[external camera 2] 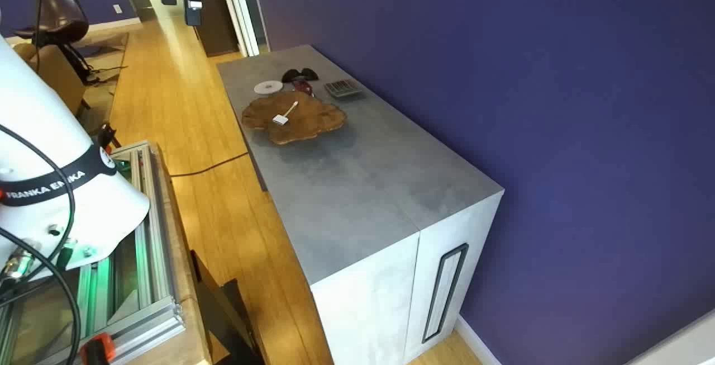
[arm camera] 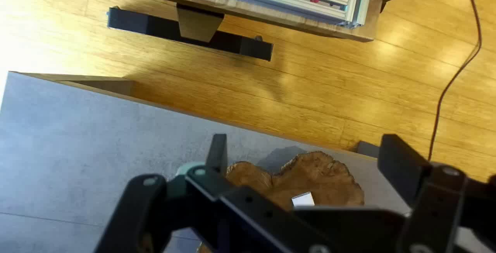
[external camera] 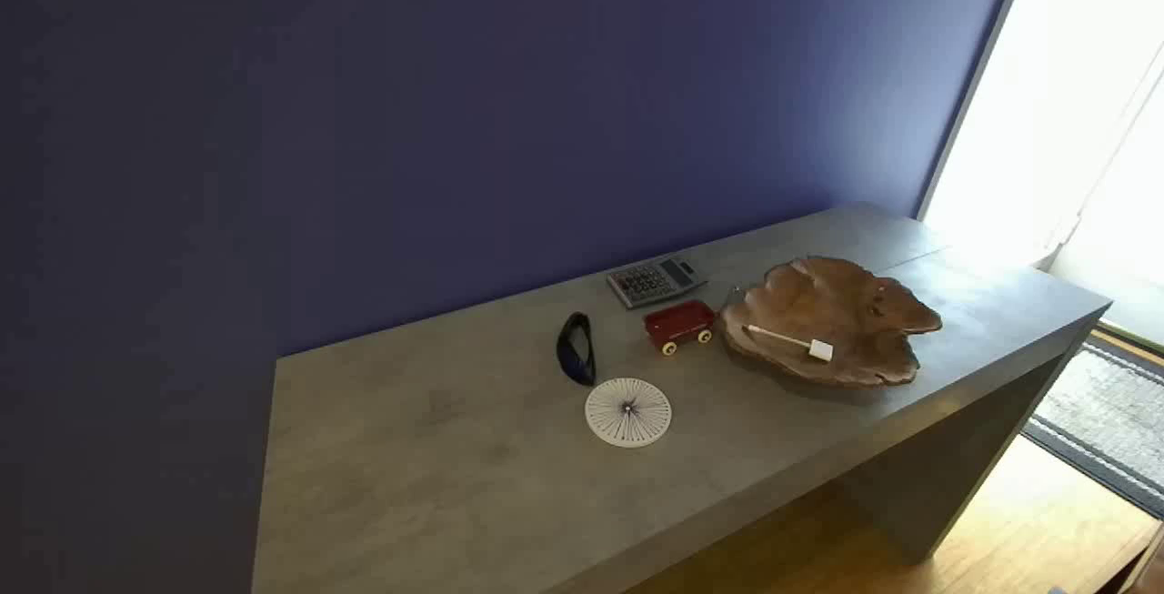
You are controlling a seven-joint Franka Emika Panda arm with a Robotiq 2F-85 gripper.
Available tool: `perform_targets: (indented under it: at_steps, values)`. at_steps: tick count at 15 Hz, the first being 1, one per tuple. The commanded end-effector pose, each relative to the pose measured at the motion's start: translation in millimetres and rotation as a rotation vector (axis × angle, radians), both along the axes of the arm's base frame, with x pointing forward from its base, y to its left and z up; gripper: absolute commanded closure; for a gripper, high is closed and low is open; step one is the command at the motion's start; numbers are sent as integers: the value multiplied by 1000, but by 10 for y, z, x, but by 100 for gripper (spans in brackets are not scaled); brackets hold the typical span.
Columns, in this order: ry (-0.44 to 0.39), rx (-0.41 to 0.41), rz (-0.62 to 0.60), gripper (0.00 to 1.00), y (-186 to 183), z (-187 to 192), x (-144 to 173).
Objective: Remove the white cable from the wooden plate and put it on the table
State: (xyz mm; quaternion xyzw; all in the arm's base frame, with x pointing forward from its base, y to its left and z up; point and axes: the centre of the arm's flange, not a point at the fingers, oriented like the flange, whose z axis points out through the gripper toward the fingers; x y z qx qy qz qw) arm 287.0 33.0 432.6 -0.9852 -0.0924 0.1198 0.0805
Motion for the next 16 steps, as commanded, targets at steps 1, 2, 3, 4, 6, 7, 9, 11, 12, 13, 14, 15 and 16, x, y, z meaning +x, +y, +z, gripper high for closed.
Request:
perform_targets:
  at_steps: [1, 2, 3, 4, 6, 7, 9, 11, 12, 13, 14, 15, 16]
  values:
    - [0, 0, 0, 0, 0, 0, 0]
    - [0, 0, 0, 0, 0, 0, 0]
    - [0, 0, 0, 0, 0, 0, 0]
    - [0, 0, 0, 0, 0, 0, 0]
    - [0, 0, 0, 0, 0, 0, 0]
    - [0, 0, 0, 0, 0, 0, 0]
    - [-11, 10, 42, 0, 173, -227, 267]
    - [-72, -9, 84, 0, 483, -559, 569]
    - [-116, -23, 128, 0, 628, -692, 657]
    - [-145, -22, 147, 0, 765, -838, 735]
    - [-183, -44, 161, 0, 918, -969, 841]
    - [-208, -46, 185, 0, 1042, -1108, 912]
    - [-224, -47, 216, 0, 1169, -1255, 961]
